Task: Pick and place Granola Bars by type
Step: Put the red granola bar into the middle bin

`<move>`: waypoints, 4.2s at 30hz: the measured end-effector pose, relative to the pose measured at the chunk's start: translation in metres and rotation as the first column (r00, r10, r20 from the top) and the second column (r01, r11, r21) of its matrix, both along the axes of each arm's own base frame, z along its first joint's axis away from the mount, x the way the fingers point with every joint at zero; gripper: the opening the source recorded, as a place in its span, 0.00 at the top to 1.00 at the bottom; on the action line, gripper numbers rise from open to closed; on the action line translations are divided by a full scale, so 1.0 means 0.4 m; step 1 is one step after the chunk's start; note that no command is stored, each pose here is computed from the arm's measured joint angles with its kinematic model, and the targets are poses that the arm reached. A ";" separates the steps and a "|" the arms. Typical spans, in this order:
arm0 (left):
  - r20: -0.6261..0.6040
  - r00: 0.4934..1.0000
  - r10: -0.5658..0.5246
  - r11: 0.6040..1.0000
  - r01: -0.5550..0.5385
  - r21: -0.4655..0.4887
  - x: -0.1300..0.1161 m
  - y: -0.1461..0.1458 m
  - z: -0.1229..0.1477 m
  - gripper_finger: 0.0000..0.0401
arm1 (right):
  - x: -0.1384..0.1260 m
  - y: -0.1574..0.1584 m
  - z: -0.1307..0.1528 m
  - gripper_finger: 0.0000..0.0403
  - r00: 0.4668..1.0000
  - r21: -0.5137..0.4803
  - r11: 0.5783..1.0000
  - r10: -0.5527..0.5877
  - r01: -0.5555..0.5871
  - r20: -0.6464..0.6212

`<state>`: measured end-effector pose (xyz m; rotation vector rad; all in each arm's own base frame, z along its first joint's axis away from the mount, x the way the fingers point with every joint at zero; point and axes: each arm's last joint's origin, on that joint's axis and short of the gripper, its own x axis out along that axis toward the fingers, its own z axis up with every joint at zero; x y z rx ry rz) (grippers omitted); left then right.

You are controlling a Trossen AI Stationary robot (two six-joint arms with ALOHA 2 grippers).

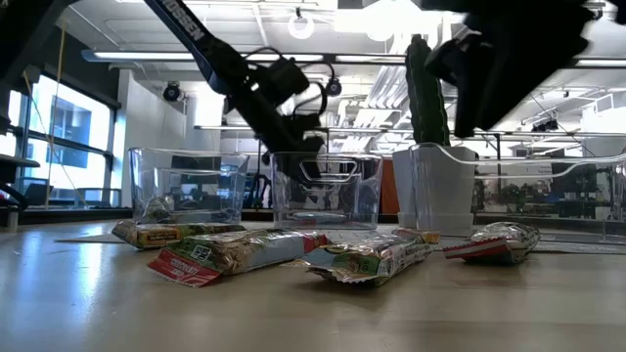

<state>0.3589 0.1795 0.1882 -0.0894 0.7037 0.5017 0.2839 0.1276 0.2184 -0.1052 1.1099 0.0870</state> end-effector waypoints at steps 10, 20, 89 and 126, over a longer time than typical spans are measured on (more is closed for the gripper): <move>0.209 0.975 -0.081 0.996 0.071 0.054 -0.055 -0.035 0.195 0.43 | -0.029 0.004 -0.098 0.69 0.980 -0.053 0.980 0.193 -0.191 0.042; 0.291 0.949 -0.120 0.992 0.122 0.010 -0.074 -0.051 0.242 0.43 | -0.048 -0.014 -0.168 0.69 0.957 -0.057 0.963 0.269 -0.265 0.107; 0.446 0.865 -0.231 0.959 0.280 -0.046 -0.312 -0.184 0.482 0.43 | 0.134 -0.613 -0.037 0.97 0.797 -0.213 0.903 -0.195 0.374 0.571; 0.386 0.903 -0.189 0.955 0.260 -0.142 -0.320 -0.188 0.460 0.43 | 0.163 -0.583 -0.066 0.67 0.814 -0.177 0.926 -0.187 0.333 0.549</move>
